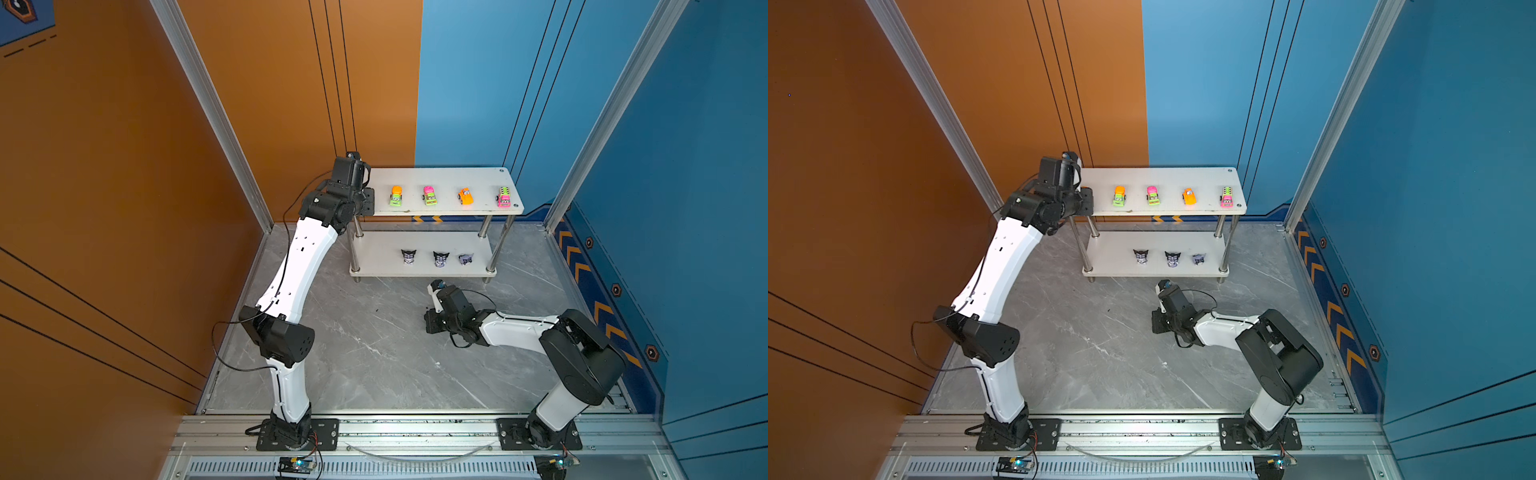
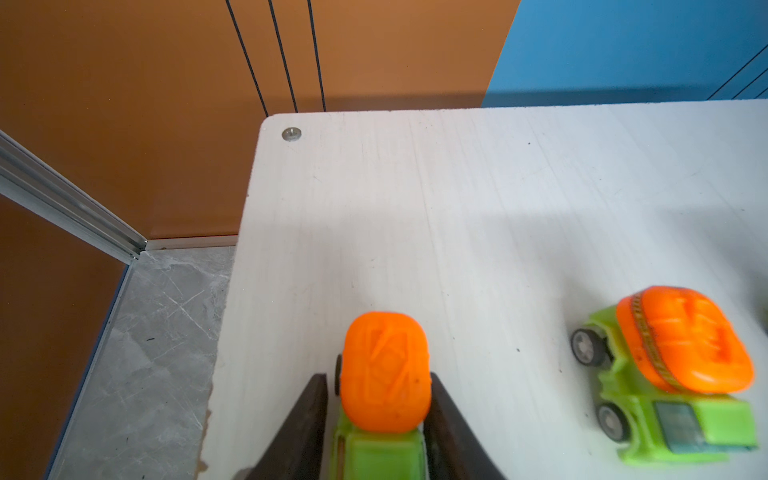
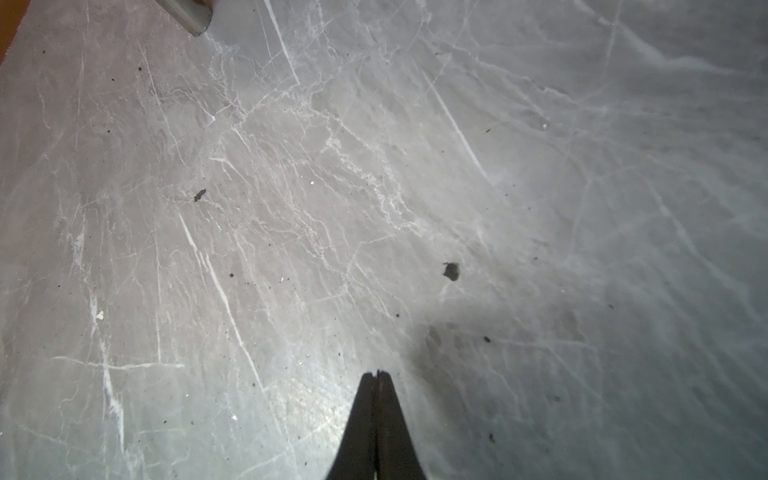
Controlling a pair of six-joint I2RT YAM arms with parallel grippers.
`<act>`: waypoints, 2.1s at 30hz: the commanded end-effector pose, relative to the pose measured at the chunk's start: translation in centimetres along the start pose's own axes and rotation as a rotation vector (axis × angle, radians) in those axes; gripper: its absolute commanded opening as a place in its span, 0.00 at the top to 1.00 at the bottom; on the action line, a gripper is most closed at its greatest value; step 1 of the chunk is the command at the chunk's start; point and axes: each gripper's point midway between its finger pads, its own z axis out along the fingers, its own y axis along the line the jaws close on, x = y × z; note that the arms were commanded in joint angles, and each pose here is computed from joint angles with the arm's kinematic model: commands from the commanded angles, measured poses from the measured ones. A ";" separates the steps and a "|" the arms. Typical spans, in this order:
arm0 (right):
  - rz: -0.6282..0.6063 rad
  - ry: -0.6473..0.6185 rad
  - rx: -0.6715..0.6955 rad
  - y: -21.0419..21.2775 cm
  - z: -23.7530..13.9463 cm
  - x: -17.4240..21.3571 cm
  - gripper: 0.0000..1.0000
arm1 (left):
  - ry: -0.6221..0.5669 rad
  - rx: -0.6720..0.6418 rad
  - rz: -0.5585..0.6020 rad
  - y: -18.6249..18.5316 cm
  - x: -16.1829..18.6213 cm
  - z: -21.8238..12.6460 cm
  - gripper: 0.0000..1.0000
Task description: Place and organize the plastic toys onto the shelf
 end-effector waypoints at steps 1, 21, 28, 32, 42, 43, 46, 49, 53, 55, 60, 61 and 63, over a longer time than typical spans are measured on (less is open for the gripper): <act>0.017 0.019 0.037 -0.9 -0.1 0.7 0.95 | 0.012 0.006 -0.010 0.1 0.2 0.5 0.55; 0.007 -0.047 0.049 -1.0 -2.2 -1.0 0.93 | -0.267 -0.029 0.006 1.3 -6.0 -12.4 0.02; -0.057 -0.212 0.146 -1.9 -8.8 -4.3 0.87 | -0.371 0.028 0.042 0.2 -3.6 -16.7 0.02; -0.070 -0.320 0.252 -3.7 -13.3 -5.6 0.74 | -0.371 0.104 0.091 -2.2 0.2 -16.4 0.02; -0.026 -0.500 0.471 -8.7 -20.4 -5.5 0.28 | -0.385 0.199 0.134 -5.5 9.5 -12.5 0.02; -0.028 -0.497 0.494 -9.2 -20.6 -5.4 0.03 | -0.373 0.193 0.140 -5.4 10.4 -11.8 0.02; -0.016 -0.484 0.577 -10.9 -20.9 -4.9 0.00 | -0.321 0.182 0.186 -5.5 13.6 -8.8 0.02; 0.019 -0.496 0.648 -12.4 -21.5 -4.6 0.00 | -0.283 0.172 0.226 -5.7 16.2 -6.3 0.02; 0.052 -0.538 0.699 -13.6 -22.2 -4.3 0.00 | -0.283 0.118 0.200 -4.8 19.1 -3.6 0.02; 0.064 -0.554 0.709 -14.1 -22.4 -4.1 0.00 | -0.272 0.080 0.176 -3.8 20.7 -2.3 0.02; 0.082 -0.579 0.709 -14.8 -22.5 -3.6 0.00 | -0.228 0.026 0.128 -1.9 24.2 -0.3 0.02; 0.086 -0.582 0.705 -14.9 -22.5 -3.6 0.00 | -0.236 0.014 0.115 -1.4 24.6 -0.3 0.02; 0.075 -0.595 0.695 -15.0 -22.3 -3.5 0.00 | -0.246 -0.021 0.106 -0.3 25.6 -0.3 0.02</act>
